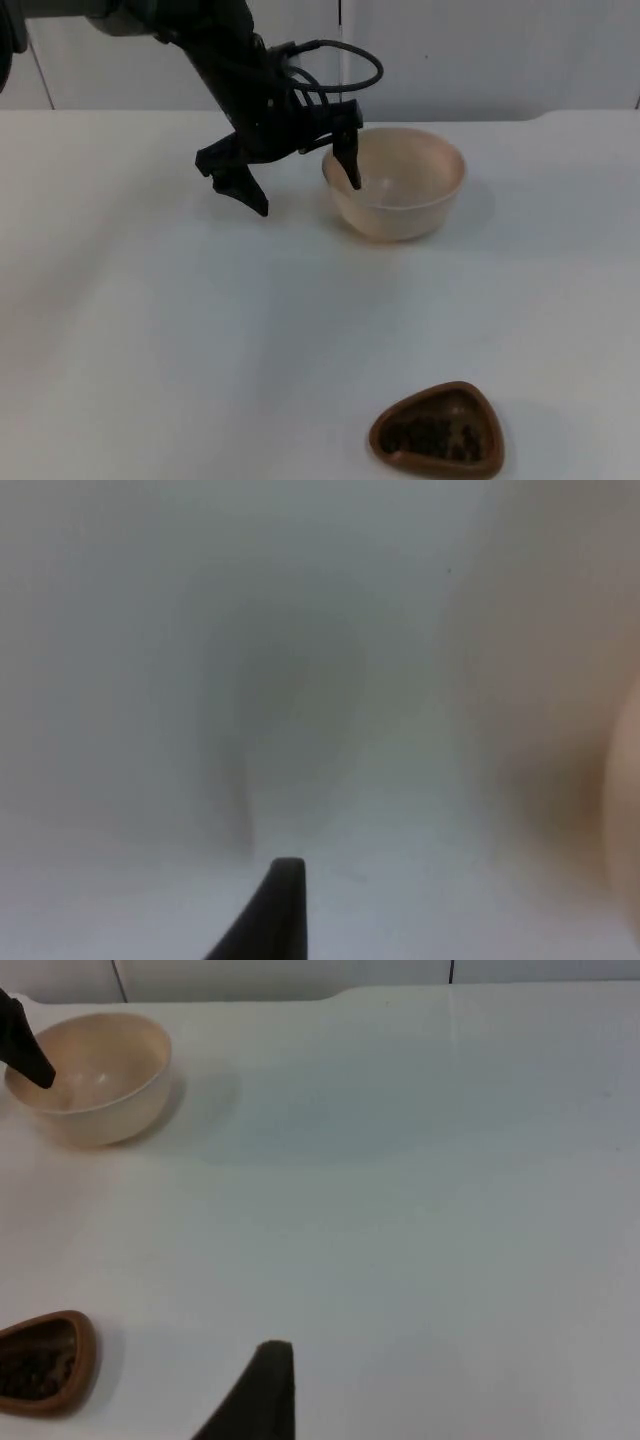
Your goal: Pick up the bowl with the left hand and pour the coffee beans from the cup into the bowl with the right hand.
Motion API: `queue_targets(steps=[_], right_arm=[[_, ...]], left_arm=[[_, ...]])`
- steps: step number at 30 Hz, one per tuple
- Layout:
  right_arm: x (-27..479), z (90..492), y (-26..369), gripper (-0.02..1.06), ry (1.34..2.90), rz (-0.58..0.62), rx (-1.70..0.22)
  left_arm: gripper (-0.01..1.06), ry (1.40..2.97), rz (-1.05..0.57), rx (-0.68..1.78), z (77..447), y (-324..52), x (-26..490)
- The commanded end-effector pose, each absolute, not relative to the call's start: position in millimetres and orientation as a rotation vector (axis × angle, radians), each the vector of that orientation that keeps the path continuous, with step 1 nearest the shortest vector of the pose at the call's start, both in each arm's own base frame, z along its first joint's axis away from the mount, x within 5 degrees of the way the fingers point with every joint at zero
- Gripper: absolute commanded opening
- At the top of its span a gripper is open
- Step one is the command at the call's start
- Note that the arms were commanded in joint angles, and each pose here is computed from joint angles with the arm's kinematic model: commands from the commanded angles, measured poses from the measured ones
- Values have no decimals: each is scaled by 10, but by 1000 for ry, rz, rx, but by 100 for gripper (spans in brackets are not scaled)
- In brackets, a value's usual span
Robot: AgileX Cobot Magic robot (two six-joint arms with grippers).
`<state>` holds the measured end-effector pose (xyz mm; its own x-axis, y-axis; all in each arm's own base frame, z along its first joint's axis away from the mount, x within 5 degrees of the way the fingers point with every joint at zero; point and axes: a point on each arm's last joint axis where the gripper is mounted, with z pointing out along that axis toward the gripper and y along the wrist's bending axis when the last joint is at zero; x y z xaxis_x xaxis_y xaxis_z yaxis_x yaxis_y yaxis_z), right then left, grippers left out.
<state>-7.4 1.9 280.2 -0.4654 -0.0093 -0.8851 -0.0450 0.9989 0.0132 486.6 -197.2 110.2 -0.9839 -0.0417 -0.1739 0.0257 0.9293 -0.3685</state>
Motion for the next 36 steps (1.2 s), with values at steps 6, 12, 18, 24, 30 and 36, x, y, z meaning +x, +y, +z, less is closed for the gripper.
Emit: queue_targets(steps=[6,12,18,24,30,36], right_arm=[[-75,2802,20,105,2046,33,-37],[-75,2802,20,105,2046,33,-37],[-75,2802,20,105,2046,33,-37],[-75,2802,20,105,2046,33,-37],[-75,2802,20,105,2046,33,-37],[-75,2802,20,105,2046,33,-37]], left_arm=[[100,2855,-648,-48,1159,-2032,4900],[84,2852,-648,-49,1160,-2032,4902],[60,2851,-662,-54,1163,-2048,4899],[31,2848,-710,-79,1184,-2073,4893],[-1,2813,-720,-65,1318,-2075,4900],[0,2803,-725,-45,1489,-2070,4873]])
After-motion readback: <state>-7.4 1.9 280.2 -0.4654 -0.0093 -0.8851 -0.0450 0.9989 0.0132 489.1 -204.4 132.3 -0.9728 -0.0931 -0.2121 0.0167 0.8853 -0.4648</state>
